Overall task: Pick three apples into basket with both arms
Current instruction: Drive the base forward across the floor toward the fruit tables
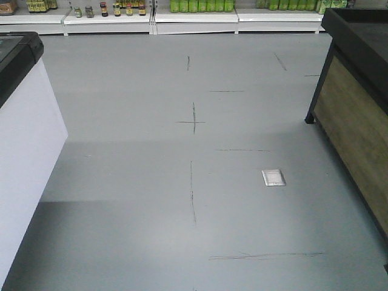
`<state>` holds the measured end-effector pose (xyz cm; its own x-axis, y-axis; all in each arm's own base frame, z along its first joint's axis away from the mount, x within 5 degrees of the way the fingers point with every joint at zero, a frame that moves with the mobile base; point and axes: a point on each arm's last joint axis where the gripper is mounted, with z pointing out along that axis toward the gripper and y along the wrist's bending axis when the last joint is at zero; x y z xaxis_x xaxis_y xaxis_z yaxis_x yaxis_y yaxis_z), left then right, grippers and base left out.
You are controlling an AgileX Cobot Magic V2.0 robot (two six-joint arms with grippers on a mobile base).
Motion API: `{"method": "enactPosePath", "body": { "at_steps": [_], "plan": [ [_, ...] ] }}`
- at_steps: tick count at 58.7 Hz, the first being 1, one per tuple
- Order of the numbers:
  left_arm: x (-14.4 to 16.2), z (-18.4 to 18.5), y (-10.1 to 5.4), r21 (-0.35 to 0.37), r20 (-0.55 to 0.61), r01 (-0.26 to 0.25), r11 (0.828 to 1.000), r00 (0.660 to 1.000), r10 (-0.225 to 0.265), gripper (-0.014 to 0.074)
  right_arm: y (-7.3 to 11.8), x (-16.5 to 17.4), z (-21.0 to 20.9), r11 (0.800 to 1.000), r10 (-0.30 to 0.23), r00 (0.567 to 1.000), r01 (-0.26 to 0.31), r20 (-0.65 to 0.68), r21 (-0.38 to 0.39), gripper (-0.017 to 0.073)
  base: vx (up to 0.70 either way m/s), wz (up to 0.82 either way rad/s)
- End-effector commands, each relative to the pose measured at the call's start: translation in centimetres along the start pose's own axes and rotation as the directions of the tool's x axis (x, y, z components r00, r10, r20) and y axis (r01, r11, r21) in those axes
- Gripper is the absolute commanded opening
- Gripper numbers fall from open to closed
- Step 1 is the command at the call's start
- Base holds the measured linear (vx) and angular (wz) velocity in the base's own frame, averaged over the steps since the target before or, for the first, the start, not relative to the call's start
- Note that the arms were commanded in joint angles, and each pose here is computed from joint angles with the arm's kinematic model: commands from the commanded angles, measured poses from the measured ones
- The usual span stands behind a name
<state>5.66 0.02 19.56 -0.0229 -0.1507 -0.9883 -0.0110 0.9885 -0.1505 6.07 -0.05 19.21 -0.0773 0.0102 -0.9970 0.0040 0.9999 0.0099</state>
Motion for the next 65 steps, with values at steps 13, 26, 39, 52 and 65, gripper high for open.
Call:
{"method": "enactPosePath", "body": {
  "at_steps": [13, 26, 39, 52, 65],
  "plan": [
    [-1.59, -0.29, -0.20, 0.013, 0.112, 0.008, 1.000, 0.994, -0.009, -0.0006, 0.09, -0.18, 0.17, 1.000, -0.011, 0.999, 0.011, 0.042, -0.009, -0.0005, 0.00, 0.00],
    [-1.59, -0.29, -0.20, 0.013, 0.112, 0.008, 1.000, 0.994, -0.009, -0.0006, 0.09, -0.18, 0.17, 1.000, -0.011, 0.999, 0.011, 0.042, -0.009, -0.0005, 0.00, 0.00],
    [-1.59, -0.29, -0.20, 0.013, 0.112, 0.008, 1.000, 0.994, -0.009, -0.0006, 0.09, -0.18, 0.17, 1.000, -0.011, 0.999, 0.011, 0.042, -0.009, -0.0005, 0.00, 0.00],
    [-1.59, -0.29, -0.20, 0.013, 0.112, 0.008, 1.000, 0.994, -0.009, -0.0006, 0.09, -0.18, 0.17, 1.000, -0.011, 0.999, 0.011, 0.042, -0.009, -0.0005, 0.00, 0.01],
    [-1.59, -0.29, -0.20, 0.013, 0.112, 0.008, 1.000, 0.994, -0.009, -0.0006, 0.09, -0.18, 0.17, 1.000, -0.011, 0.999, 0.011, 0.042, -0.009, -0.0005, 0.02, 0.07]
  ]
}}
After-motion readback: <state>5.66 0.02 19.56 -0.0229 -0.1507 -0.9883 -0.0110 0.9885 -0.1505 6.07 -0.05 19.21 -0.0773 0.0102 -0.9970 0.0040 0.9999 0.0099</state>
